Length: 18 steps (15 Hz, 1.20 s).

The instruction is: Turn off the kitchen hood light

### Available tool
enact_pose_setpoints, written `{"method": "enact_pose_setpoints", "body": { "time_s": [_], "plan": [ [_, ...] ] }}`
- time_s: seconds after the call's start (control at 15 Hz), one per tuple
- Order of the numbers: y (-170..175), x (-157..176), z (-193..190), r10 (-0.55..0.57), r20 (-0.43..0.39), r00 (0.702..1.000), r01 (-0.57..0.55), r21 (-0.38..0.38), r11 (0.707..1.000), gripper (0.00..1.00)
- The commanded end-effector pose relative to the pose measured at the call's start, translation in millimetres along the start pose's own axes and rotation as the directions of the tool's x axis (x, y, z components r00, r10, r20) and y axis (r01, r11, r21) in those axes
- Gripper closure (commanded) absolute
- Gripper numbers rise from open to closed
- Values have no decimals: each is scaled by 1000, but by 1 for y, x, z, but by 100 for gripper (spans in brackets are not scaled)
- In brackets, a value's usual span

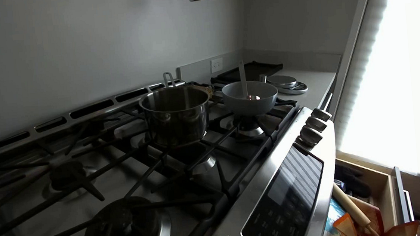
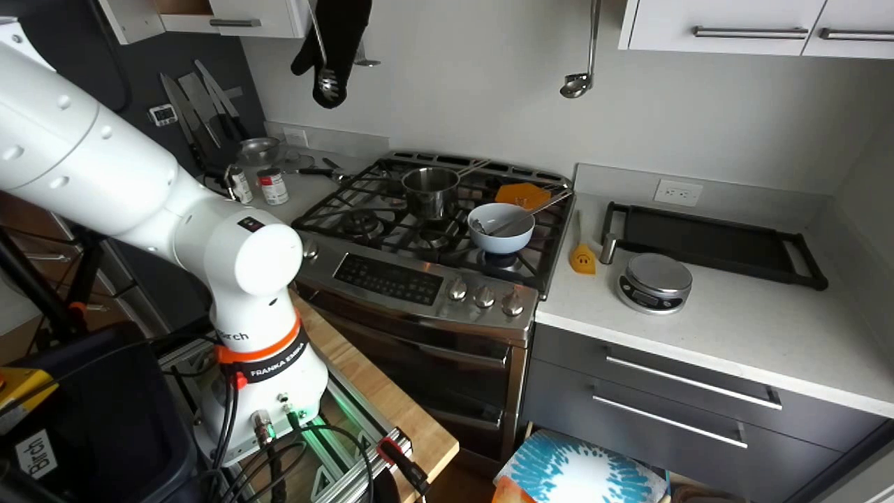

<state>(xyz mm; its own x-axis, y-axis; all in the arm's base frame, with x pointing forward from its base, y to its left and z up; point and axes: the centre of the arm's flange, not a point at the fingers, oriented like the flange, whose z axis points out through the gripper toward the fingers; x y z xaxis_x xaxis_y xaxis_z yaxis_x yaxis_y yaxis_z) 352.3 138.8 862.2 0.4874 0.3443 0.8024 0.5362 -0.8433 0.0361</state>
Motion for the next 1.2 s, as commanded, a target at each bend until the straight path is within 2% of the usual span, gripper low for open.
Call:
{"method": "enact_pose_setpoints", "body": {
  "time_s": [0.0, 0.33, 0.4, 0.53, 0.8, 1.0, 1.13],
  "plan": [
    [9, -12, -24, 23, 102, 995, -18, -49, 999, 100],
    [21, -47, -53, 38, 292, 956, -38, -7, 999, 100],
    [26, -59, -53, 56, 347, 936, -54, -16, 998, 100],
    [41, -85, -41, 112, 445, 888, -85, -81, 993, 100],
    [70, -141, 8, 220, 584, 782, -140, -180, 974, 100],
    [81, -194, 53, 279, 692, 666, -199, -196, 960, 100],
    [89, -233, 69, 293, 759, 581, -259, -169, 951, 100]
  ]
}}
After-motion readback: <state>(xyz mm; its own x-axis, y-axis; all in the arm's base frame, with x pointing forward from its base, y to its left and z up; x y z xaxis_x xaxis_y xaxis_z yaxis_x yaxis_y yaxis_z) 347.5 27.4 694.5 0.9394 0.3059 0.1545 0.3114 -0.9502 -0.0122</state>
